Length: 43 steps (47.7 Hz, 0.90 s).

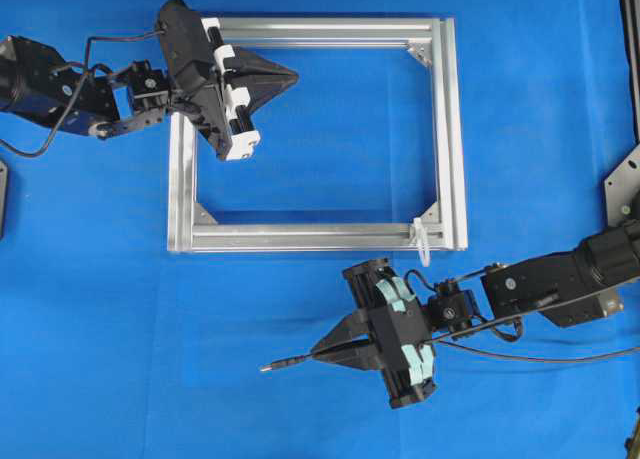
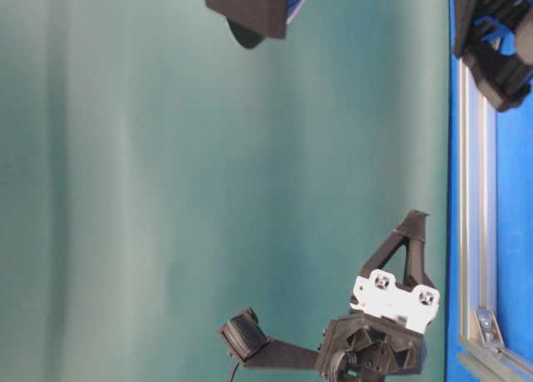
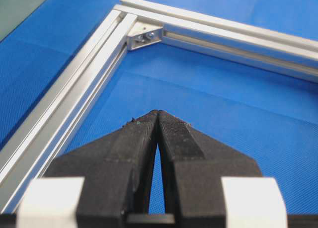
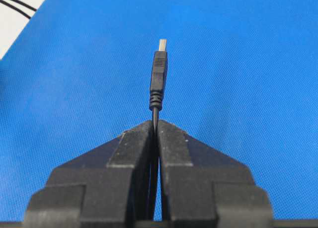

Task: Insert the wire through the string loop located on the right side.

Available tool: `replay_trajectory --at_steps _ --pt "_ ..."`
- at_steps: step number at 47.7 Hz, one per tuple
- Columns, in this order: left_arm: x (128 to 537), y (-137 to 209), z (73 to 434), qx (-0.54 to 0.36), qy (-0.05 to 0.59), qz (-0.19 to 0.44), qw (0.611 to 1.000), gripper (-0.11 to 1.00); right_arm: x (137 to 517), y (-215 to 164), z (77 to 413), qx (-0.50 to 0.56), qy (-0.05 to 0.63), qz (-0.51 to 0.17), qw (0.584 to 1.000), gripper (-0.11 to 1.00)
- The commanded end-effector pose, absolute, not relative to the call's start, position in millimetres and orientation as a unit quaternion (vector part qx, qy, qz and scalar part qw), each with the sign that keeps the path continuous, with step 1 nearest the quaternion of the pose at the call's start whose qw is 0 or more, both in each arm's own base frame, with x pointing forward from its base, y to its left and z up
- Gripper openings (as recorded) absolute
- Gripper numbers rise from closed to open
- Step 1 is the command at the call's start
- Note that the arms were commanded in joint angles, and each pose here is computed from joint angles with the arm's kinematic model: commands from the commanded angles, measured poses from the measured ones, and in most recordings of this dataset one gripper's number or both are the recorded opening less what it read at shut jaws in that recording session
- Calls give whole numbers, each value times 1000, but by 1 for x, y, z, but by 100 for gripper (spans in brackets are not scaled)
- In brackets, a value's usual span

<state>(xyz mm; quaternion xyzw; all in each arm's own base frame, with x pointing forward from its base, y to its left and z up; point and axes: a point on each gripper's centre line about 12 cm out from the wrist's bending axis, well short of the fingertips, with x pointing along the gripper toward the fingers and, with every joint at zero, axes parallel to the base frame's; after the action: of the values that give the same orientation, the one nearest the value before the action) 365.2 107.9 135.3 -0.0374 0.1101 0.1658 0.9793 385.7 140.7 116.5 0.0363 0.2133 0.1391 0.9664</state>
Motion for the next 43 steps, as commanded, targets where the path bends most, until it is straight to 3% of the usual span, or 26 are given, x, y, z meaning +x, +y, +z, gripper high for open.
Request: replay_trajectory --at_steps 1,18,43 --pt "367 109 152 -34 86 166 982 0 388 143 136 42 188 144 971 -4" --pt "367 109 152 -34 85 166 982 0 345 132 129 50 212 137 966 -4" --pt "366 109 151 -34 87 166 982 0 236 92 122 59 247 126 959 -4"
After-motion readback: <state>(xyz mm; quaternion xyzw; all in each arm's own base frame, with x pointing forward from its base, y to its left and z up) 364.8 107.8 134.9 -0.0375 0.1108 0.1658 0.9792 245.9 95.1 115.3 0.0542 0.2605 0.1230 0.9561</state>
